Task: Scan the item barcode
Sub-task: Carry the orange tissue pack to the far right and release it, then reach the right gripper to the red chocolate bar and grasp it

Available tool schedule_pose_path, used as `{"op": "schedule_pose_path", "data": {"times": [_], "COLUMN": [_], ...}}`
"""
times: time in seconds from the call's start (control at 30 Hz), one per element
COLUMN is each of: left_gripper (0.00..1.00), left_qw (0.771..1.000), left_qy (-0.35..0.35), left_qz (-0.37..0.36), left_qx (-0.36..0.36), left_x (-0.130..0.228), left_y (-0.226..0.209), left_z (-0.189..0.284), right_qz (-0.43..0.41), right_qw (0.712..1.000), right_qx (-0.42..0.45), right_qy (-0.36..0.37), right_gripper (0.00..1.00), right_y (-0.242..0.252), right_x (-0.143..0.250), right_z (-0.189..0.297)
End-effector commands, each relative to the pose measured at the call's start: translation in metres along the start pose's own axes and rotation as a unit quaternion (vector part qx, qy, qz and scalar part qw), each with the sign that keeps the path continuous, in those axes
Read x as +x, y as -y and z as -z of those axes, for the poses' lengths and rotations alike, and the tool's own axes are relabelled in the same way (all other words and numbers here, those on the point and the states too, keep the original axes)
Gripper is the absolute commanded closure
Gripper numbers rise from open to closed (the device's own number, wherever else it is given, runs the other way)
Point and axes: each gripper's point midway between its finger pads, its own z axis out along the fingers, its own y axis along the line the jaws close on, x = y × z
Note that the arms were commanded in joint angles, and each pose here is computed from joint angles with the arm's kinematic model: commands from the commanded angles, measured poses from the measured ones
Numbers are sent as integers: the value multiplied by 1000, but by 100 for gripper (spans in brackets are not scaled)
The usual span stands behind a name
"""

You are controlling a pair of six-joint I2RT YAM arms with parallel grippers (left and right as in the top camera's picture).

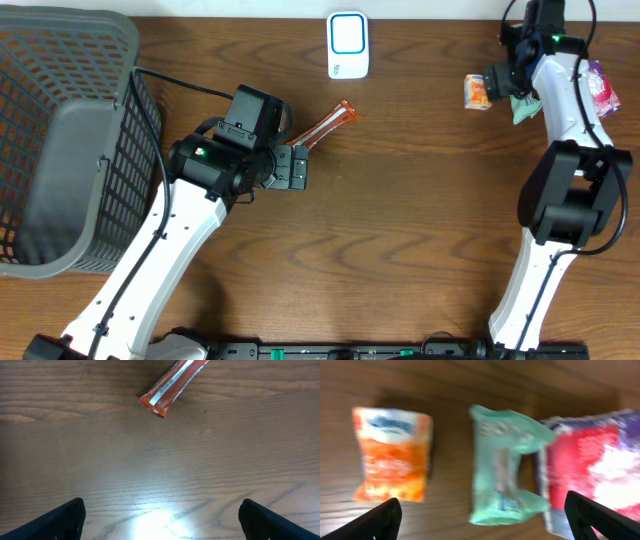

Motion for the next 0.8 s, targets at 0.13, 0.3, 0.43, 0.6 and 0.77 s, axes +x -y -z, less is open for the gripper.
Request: {"op": "schedule_pose_path", "data": {"times": [0.13,0.3,0.43,0.6,0.77], "left_gripper": [2,2,2,2,2], "left_qw": [1000,1000,1000,1000,1000], "left_qy": [-1,-1,-1,-1,-1], "left_qz": [1,1,1,1,1], "left_qx": [-1,-1,-1,-1,-1], "left_x": [0,0,0,0,0], "left_y": [-1,-1,-1,-1,-1], "left_z": [0,0,0,0,0], "right_qz": [-22,36,82,125,101], "right_qw": [983,950,918,908,891], "right_qx": [-49,-216,-349,-388,-432], "right_qy": [175,224,168,100,99], "right_gripper": [1,1,1,1,1], "right_y": [-34,-117,-194,-250,-309], "right_x": [-77,-85,-51,-15,-16], "right_z": [135,197,219,231,256]}}
